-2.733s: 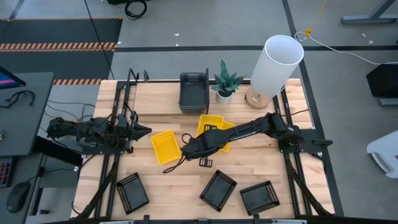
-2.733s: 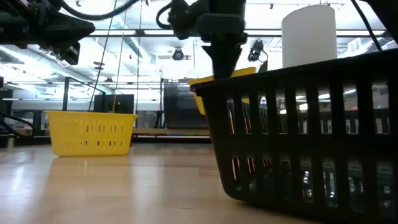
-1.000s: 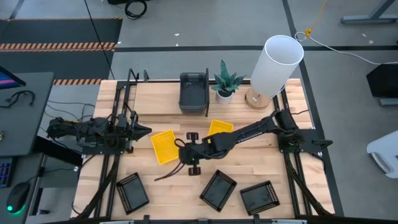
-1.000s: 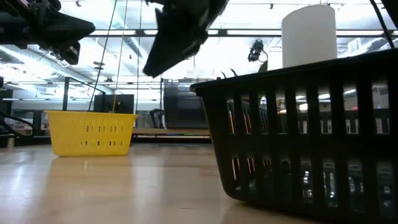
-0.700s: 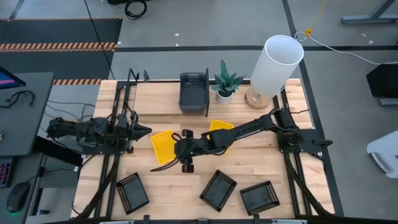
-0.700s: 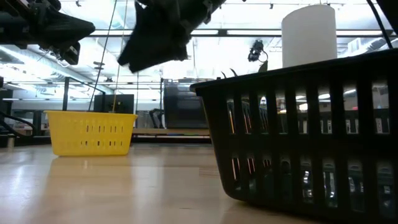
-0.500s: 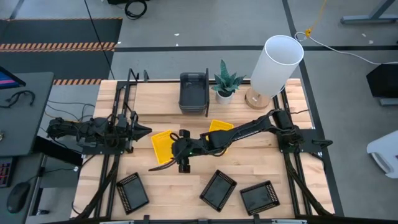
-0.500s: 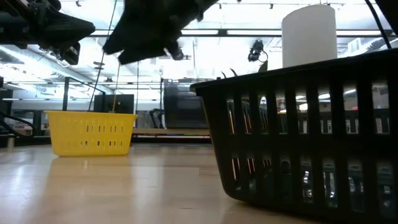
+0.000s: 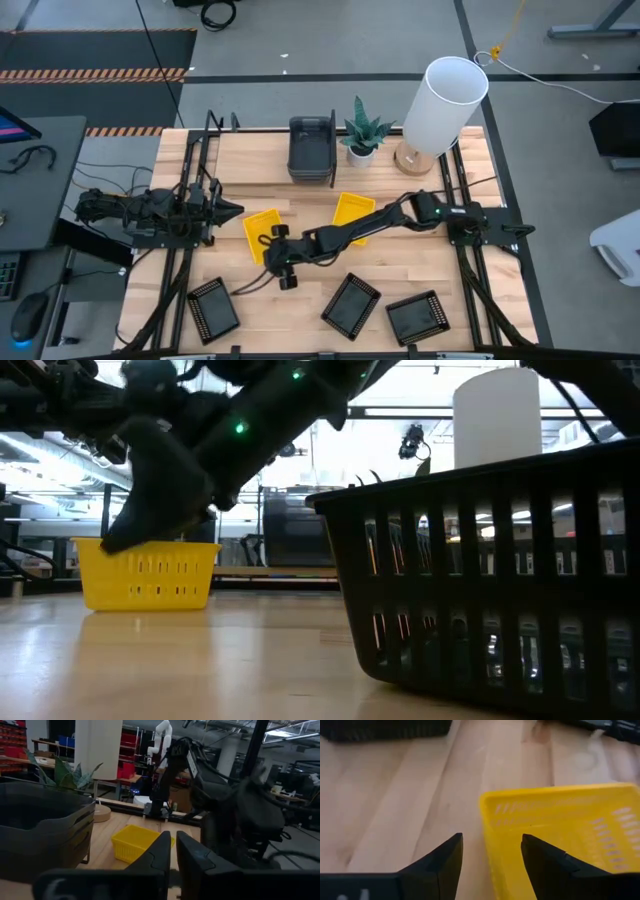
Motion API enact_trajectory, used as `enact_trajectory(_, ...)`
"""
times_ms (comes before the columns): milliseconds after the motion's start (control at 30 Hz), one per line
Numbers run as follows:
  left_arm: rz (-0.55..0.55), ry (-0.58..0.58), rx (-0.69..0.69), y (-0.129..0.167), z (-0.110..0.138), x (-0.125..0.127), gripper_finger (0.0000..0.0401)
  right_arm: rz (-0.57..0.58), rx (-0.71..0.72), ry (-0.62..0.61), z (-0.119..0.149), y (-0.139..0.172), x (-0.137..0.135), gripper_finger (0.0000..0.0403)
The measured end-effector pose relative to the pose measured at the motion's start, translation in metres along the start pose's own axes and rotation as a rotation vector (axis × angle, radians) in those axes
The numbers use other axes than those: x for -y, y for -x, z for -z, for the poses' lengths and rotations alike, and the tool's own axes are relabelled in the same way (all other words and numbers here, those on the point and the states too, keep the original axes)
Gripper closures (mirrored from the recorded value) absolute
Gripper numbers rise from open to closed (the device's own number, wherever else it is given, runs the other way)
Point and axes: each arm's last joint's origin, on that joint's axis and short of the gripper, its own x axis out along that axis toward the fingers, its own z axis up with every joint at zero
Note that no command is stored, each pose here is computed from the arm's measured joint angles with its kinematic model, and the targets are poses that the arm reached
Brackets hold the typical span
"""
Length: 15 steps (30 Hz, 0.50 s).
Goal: Stack baskets on shelf by color
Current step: Stack the left yellow bin into the other yellow bins
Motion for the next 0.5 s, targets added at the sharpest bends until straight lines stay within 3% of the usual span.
enact_trajectory(233,0.0,0.0,0.0,0.0,0.0,0.0,0.0368,0.039,-0.088,0.055,0.0012,-0.0111,0.0009,0.0243)
enact_trajectory(500,0.0,0.0,0.0,0.0,0.0,0.0,0.0371,0.056,-0.14,0.067,0.0006,-0.0032,0.0016,0.0379)
